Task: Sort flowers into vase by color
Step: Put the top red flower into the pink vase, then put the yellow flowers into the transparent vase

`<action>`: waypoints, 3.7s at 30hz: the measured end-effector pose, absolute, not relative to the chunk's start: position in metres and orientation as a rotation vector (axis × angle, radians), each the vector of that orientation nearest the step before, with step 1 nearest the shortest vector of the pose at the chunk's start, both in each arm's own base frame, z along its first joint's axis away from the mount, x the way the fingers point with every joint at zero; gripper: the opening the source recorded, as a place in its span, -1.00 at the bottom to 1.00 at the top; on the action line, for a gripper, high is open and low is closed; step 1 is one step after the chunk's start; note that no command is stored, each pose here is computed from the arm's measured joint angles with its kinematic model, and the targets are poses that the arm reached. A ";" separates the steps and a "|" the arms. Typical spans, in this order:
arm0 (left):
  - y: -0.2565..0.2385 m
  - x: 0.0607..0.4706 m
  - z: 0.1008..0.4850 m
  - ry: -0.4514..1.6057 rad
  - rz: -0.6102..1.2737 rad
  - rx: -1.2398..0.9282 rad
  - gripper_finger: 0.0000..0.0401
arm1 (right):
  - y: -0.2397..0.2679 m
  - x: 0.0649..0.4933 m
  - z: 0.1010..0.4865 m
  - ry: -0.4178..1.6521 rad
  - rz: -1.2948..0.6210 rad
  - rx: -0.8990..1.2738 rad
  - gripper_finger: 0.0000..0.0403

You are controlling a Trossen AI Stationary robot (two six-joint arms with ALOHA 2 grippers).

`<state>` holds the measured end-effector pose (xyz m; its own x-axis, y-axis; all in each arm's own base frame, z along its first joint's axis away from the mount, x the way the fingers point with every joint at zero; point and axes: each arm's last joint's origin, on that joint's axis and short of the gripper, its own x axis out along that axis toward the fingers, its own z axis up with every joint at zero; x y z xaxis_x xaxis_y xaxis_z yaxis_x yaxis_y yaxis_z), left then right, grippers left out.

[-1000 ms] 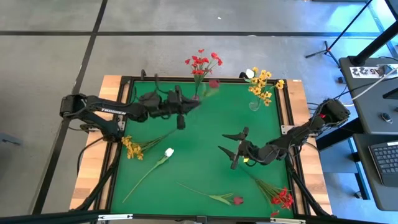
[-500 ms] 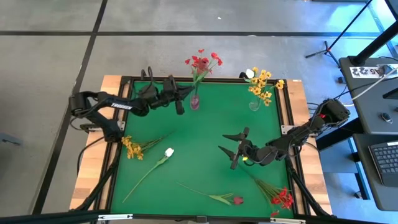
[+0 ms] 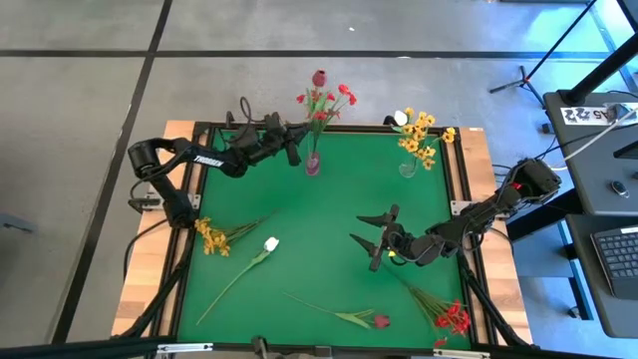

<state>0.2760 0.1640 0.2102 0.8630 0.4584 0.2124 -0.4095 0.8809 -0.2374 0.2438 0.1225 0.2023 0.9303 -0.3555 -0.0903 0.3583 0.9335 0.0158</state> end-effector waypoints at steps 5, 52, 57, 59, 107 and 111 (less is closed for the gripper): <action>0.174 0.291 0.212 -0.206 0.470 -0.204 -1.00 | 0.122 0.244 0.202 0.086 -0.370 0.032 0.21; 0.160 0.310 0.198 0.023 0.463 -0.158 -0.71 | 0.122 0.243 0.200 0.108 -0.392 0.009 0.21; 0.152 0.308 0.205 0.077 0.511 -0.121 -0.69 | 0.122 0.243 0.200 0.107 -0.395 0.009 0.21; 0.149 0.304 0.209 0.118 0.576 -0.097 -0.67 | 0.121 0.243 0.200 0.106 -0.408 0.008 0.21; -0.043 0.168 0.194 1.254 0.515 -0.335 -0.49 | 0.121 0.243 0.196 0.135 -0.392 0.012 0.21; -0.043 0.165 0.184 1.305 0.525 -0.357 -0.49 | 0.121 0.243 0.196 0.136 -0.392 0.011 0.21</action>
<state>0.1646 -0.0429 0.1837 0.1723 0.1644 -0.9712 -0.5540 0.8314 0.0425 0.2426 0.1212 0.1957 0.9150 -0.3804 -0.1341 0.3819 0.9241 -0.0157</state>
